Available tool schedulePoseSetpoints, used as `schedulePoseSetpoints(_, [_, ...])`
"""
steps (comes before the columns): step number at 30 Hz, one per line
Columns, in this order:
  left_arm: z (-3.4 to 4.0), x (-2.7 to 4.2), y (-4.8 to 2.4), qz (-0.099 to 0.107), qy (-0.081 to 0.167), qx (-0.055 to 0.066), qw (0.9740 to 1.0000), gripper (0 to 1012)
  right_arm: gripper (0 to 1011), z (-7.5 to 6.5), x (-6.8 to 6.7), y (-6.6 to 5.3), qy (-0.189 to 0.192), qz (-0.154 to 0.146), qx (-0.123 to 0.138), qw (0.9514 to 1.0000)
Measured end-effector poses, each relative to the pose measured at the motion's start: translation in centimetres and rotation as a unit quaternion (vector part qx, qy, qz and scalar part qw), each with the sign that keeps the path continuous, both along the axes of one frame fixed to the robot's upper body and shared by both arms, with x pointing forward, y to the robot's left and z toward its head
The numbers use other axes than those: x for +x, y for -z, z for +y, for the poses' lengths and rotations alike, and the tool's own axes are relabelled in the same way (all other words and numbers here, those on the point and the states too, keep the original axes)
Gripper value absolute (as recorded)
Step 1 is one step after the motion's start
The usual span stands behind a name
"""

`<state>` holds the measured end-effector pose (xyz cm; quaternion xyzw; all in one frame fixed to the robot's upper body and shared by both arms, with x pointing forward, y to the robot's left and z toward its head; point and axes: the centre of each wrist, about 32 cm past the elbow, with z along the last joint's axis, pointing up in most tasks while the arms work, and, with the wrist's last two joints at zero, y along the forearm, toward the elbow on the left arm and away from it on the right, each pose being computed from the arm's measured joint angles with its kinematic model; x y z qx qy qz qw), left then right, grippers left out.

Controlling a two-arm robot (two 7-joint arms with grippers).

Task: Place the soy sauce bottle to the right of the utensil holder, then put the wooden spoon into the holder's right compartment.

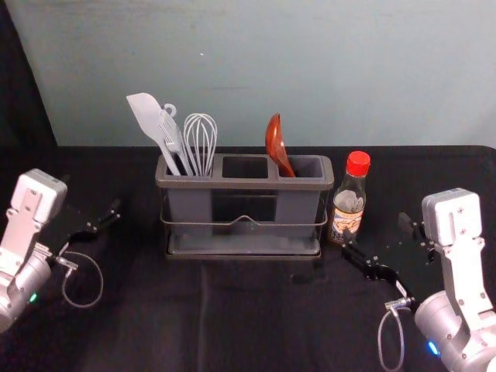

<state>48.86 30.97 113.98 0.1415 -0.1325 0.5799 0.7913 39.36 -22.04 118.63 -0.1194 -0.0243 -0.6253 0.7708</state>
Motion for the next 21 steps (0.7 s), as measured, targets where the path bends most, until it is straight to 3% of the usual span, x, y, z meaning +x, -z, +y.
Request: schedulePoseSetpoints(21, [0.0, 0.0, 0.0, 0.0, 0.0, 0.0, 1.0, 1011, 1003, 0.0, 0.0, 0.0, 0.0, 0.0, 0.0, 1.0])
